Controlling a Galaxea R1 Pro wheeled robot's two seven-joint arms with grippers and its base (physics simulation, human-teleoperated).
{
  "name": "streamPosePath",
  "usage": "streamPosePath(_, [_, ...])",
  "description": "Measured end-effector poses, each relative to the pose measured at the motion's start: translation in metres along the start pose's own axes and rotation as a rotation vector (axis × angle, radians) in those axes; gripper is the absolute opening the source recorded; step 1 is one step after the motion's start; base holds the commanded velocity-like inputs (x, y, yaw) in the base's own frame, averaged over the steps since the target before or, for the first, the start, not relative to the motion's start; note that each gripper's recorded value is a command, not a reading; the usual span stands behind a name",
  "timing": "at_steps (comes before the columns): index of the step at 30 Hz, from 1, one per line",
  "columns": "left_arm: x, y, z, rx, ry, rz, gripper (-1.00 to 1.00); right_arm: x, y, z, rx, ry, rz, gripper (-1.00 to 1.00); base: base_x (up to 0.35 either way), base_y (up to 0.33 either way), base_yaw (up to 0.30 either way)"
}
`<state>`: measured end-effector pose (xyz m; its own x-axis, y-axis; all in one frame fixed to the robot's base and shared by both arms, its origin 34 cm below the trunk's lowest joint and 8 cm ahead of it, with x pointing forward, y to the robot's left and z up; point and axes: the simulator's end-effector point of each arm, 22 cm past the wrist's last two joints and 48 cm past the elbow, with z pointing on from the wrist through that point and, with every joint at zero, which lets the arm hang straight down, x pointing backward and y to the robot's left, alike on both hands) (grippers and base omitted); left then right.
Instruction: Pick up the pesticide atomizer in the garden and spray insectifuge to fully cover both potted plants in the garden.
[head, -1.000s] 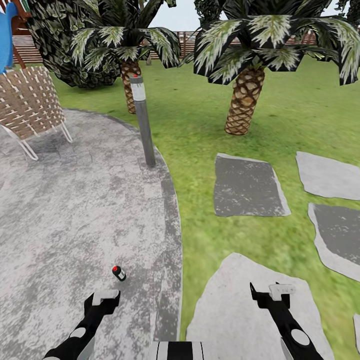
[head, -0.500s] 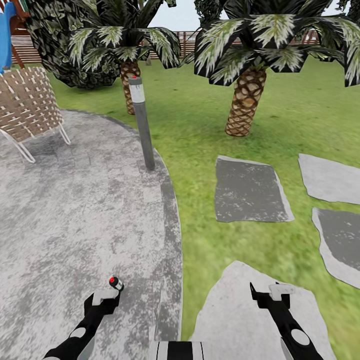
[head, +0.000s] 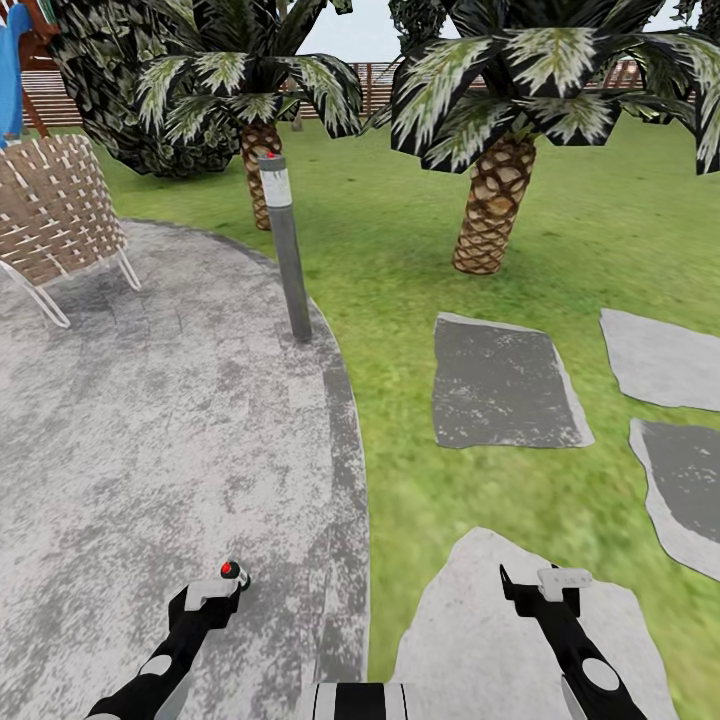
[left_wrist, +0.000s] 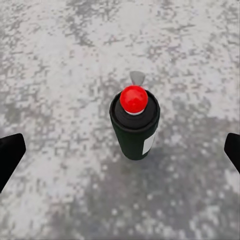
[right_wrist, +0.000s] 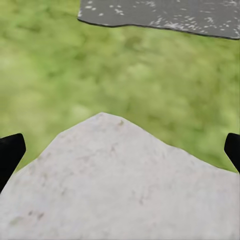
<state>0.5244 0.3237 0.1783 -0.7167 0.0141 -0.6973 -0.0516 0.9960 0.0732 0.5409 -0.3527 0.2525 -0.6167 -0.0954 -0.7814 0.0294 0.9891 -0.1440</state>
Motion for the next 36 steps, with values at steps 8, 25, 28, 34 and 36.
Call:
streamPosePath(8, [0.009,-0.001,0.002,0.001,0.015,0.001,1.0,0.009,0.001,0.001,-0.002,0.016,-0.002,1.0,0.001,0.001,0.0])
streamPosePath(25, [0.06,-0.002,0.008,0.001,0.105,0.008,1.0,0.057,0.006,0.007,-0.01,0.105,-0.012,1.0,0.0,0.0,0.0])
streamPosePath(28, [0.064,-0.002,0.008,0.001,0.112,0.009,1.0,0.061,0.007,0.007,-0.011,0.112,-0.013,1.0,0.0,0.0,0.0])
streamPosePath(34, [0.065,-0.002,0.008,0.0,0.113,0.009,1.0,0.063,0.008,0.006,-0.013,0.117,-0.016,1.0,0.0,0.0,0.0])
streamPosePath(36, [0.064,-0.001,0.008,0.0,0.113,0.01,1.0,0.063,0.008,0.006,-0.012,0.117,-0.017,1.0,0.014,0.0,0.0])
